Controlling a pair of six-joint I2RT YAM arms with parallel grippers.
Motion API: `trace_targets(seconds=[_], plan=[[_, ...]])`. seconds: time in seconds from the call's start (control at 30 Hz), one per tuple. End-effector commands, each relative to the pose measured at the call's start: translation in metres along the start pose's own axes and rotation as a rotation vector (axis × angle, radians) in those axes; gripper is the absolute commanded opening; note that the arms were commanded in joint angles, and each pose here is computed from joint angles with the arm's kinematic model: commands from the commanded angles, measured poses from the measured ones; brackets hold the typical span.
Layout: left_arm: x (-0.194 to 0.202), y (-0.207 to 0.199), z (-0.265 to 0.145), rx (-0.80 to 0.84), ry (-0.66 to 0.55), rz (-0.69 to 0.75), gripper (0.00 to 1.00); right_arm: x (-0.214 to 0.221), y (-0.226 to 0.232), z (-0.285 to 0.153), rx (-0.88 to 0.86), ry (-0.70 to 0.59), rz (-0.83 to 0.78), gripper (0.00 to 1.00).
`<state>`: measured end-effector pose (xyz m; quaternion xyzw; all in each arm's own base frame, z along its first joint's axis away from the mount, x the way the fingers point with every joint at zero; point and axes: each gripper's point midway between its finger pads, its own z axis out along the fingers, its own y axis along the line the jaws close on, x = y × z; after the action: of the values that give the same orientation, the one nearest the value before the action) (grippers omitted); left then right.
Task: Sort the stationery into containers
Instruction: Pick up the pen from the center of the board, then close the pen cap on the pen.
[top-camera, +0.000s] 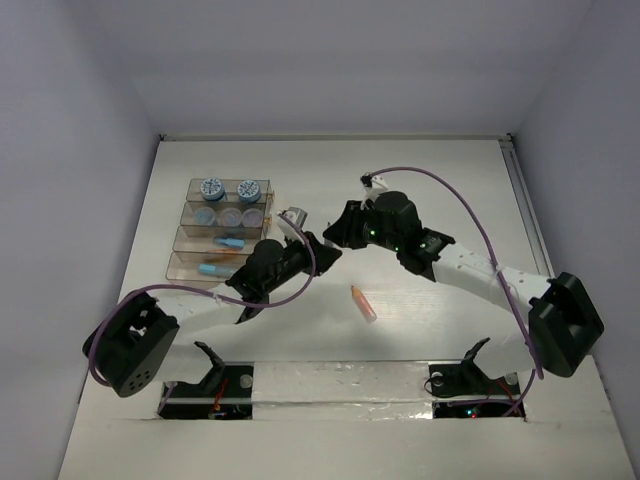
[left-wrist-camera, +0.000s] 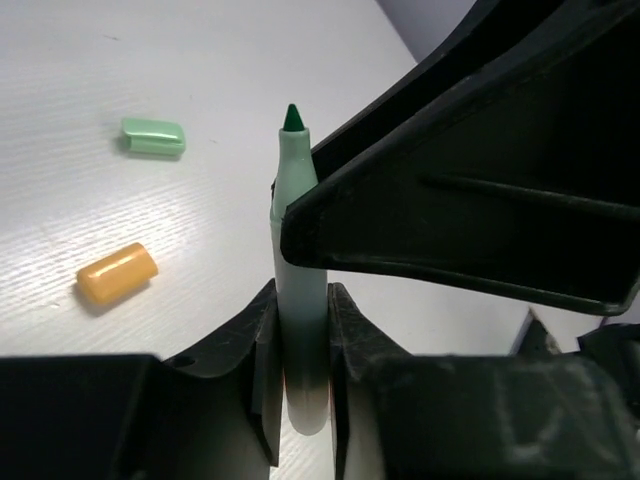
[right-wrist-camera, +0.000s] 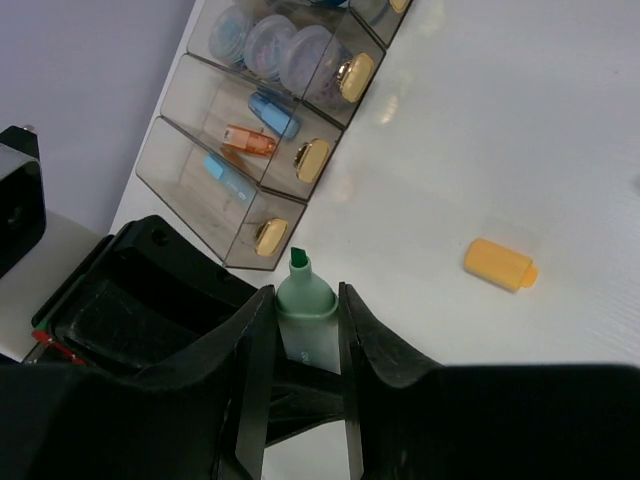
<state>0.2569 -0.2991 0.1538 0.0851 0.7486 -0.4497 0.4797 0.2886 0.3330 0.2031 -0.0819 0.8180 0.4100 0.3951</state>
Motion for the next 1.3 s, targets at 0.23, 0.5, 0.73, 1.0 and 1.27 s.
trace_targets(seconds=[0.23,0.5,0.73,1.0,1.27], plan=[[-0.028,-0.023,-0.015,0.066,-0.083,0.076,0.00,-0.022,0.013,-0.028,-0.006,-0.108,-0.045,0.58],[-0.037,-0.018,-0.038,0.020,-0.096,0.146,0.00,-0.033,-0.021,-0.054,0.102,-0.179,-0.058,0.46],[-0.043,-0.016,-0.053,0.009,-0.143,0.189,0.00,-0.005,-0.086,-0.022,0.276,0.005,-0.055,0.00],[-0.045,-0.012,-0.064,-0.007,-0.171,0.207,0.00,0.015,-0.154,0.016,0.400,0.182,-0.002,0.00],[-0.044,-0.017,-0.065,0.013,-0.169,0.196,0.00,0.030,-0.188,0.043,0.452,0.244,0.037,0.00]])
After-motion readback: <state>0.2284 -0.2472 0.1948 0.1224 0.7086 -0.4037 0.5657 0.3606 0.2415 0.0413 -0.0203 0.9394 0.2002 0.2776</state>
